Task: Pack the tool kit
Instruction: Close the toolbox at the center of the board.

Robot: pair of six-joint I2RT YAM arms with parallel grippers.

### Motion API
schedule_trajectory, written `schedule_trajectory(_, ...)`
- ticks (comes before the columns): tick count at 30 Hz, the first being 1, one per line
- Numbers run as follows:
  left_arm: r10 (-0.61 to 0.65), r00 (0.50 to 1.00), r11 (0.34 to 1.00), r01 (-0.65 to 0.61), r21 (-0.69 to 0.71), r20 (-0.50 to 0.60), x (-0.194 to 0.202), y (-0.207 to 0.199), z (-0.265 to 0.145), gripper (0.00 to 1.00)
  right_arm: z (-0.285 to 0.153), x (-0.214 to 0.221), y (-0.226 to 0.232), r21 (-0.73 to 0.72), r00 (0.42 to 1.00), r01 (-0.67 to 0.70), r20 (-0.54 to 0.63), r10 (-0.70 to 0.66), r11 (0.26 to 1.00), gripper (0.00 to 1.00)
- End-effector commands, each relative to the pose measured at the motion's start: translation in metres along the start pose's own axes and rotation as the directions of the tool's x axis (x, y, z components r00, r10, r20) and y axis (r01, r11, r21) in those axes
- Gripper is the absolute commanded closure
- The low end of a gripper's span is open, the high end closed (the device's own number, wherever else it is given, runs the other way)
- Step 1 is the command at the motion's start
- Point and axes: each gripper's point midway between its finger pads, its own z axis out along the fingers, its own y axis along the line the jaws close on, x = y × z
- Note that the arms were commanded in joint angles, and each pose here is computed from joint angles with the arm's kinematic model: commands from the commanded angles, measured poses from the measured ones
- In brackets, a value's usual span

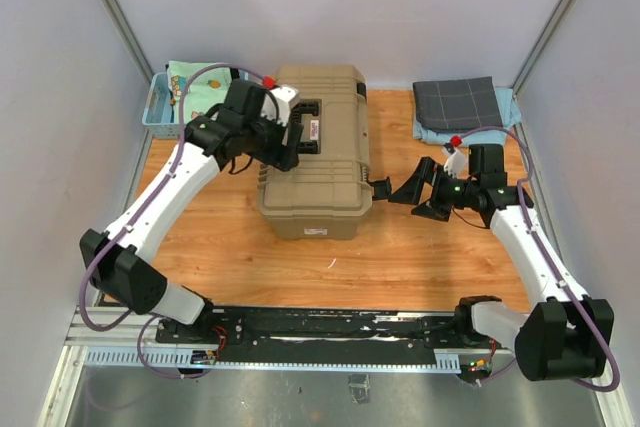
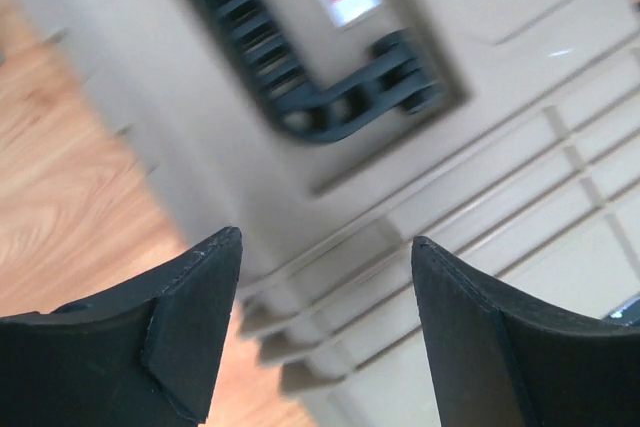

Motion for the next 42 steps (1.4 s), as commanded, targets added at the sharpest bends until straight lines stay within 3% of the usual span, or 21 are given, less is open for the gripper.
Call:
schedule_trajectory(1, -0.100, 0.994, 0.993, 0.098, -0.069, -0.032, 0.022, 0.028, -0.031, 0.27, -0.012, -0.022, 0.028, -0.098, 0.993, 0.062, 0.109, -0.052, 0.993, 0.02)
schedule_trajectory(10, -0.143, 0.985, 0.989, 0.139, -0.045, -0.100, 0.077, 0.016, -0.059, 0.23, -0.011, -0.022, 0.022, -0.058, 0.995, 0.056, 0.082, -0.051, 0.997, 0.02)
schedule_trajectory(25, -0.243, 0.933, 0.912, 0.313, 0.266, -0.265, 0.119, -0.042, -0.039, 0.23, -0.010, -0.023, 0.018, -0.030, 0.997, 0.051, 0.061, -0.049, 0.998, 0.02)
schedule_trajectory(34, -0.090, 0.965, 0.981, 0.128, 0.147, -0.245, 0.114, 0.003, 0.003, 0.25, -0.007, -0.022, 0.015, -0.030, 0.998, 0.038, 0.044, -0.037, 0.999, 0.02)
schedule_trajectory(42, 0.116, 0.960, 0.987, -0.083, 0.139, -0.253, 0.095, 0.032, 0.036, 0.25, -0.005, -0.023, 0.014, -0.031, 0.998, 0.043, 0.037, -0.042, 0.999, 0.02)
